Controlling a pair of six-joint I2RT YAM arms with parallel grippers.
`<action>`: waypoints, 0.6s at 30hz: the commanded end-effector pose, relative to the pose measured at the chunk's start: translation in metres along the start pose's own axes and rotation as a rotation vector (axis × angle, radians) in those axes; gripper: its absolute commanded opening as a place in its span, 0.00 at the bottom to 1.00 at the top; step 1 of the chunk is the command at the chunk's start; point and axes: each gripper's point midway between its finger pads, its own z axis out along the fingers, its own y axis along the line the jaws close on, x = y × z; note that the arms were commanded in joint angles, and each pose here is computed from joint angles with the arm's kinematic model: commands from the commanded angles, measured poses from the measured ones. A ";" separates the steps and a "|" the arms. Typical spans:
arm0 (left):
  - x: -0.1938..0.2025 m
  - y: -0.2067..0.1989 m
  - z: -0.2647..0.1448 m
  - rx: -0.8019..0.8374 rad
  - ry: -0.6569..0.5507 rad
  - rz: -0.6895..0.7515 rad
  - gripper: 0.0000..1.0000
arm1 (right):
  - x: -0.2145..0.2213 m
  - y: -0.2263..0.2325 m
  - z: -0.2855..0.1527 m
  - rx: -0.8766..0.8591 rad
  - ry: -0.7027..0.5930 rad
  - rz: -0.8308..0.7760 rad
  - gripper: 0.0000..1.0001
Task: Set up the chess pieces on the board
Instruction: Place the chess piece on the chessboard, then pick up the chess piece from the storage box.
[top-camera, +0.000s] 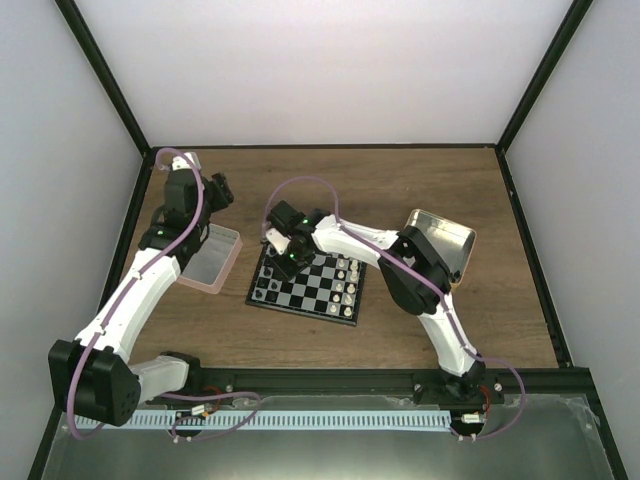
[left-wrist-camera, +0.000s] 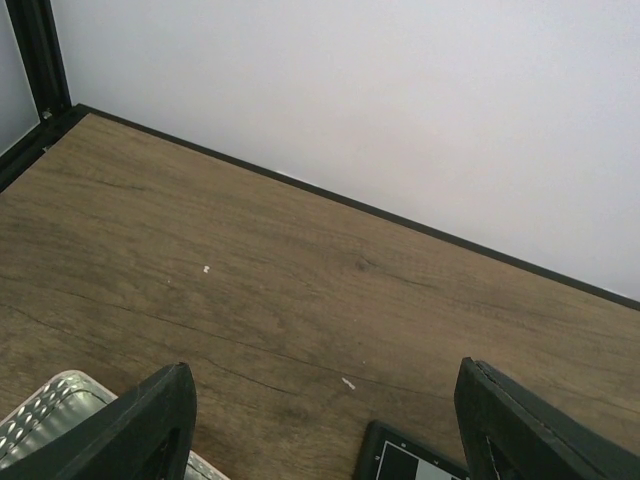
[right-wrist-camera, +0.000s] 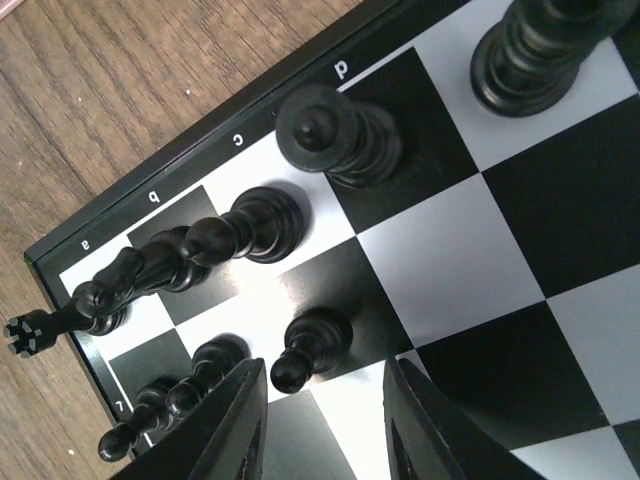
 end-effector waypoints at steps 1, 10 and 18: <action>-0.002 0.000 -0.002 0.012 -0.008 -0.015 0.73 | -0.019 0.009 -0.013 0.006 -0.065 -0.036 0.34; -0.005 -0.002 -0.002 0.023 -0.015 -0.023 0.73 | -0.043 -0.006 -0.067 0.059 -0.285 0.043 0.38; -0.004 -0.015 0.002 0.092 -0.002 -0.032 0.73 | -0.006 -0.117 -0.160 0.324 -0.492 0.503 0.39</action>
